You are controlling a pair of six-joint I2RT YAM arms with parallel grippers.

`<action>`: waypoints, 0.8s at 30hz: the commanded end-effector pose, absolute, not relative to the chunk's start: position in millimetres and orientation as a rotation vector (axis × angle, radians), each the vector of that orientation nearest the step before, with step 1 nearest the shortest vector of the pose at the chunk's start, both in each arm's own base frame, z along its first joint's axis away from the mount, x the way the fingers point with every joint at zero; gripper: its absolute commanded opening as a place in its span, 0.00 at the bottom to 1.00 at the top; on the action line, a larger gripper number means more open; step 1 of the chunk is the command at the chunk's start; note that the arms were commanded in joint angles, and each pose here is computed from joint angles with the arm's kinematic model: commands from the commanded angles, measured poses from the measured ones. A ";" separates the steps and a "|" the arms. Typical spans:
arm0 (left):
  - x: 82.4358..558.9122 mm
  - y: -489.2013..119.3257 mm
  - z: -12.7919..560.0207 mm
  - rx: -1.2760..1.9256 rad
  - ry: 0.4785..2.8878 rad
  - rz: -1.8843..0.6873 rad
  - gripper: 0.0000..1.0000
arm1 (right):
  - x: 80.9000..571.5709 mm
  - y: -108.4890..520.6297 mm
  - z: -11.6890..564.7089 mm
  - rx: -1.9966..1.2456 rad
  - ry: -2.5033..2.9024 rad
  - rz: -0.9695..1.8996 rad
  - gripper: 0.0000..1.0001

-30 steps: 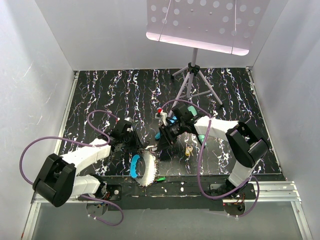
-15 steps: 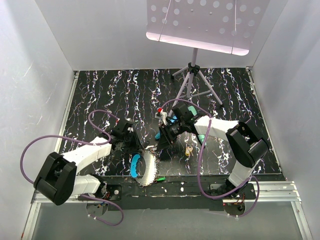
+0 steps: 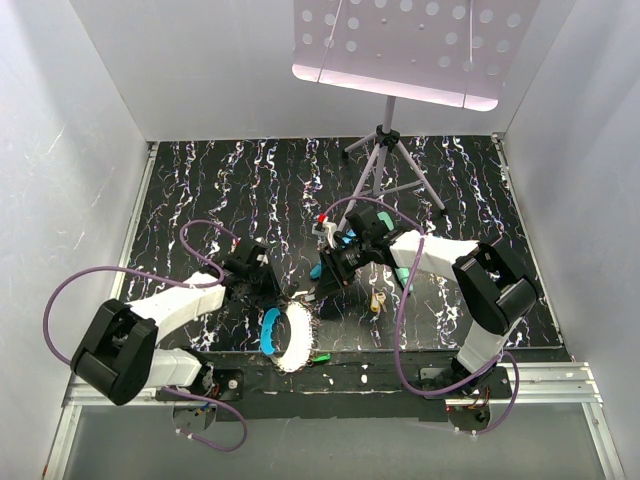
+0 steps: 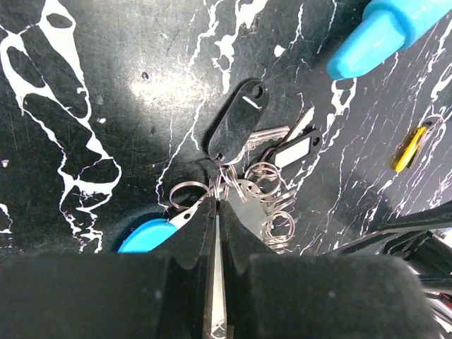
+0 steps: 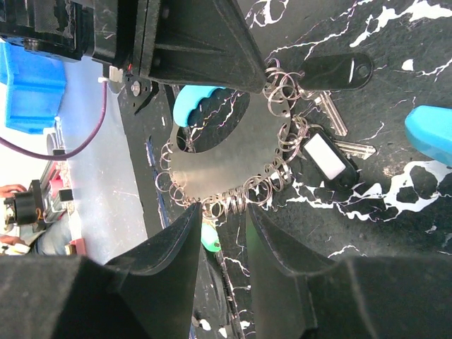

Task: Put the keys on the keyring
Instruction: Pick up the keyring from the center of the board.

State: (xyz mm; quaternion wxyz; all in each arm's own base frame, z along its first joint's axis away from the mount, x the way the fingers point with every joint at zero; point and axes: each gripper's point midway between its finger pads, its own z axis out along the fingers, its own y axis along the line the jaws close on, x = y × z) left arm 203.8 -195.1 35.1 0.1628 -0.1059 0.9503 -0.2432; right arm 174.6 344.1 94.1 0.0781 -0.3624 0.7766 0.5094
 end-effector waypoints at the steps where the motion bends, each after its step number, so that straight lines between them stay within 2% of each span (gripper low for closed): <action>1: 221.3 -205.6 68.2 -0.194 2.600 -0.769 0.00 | 183.1 351.9 116.4 -1.102 2.237 1.553 0.39; 6: 229.5 -220.8 112.1 0.134 2.414 -0.876 0.00 | 187.6 348.1 127.7 -1.146 2.180 1.545 0.38; 13: 221.7 -234.5 182.9 0.643 2.104 -0.933 0.00 | 195.2 334.0 183.0 -1.313 1.893 1.537 0.37; 20: 201.6 -236.5 219.1 1.054 1.835 -0.906 0.00 | 193.0 320.6 239.3 -1.576 1.539 1.538 0.43; 24: 212.2 -226.1 221.0 1.108 1.802 -0.769 0.00 | 193.9 323.2 245.7 -1.588 1.502 1.581 0.44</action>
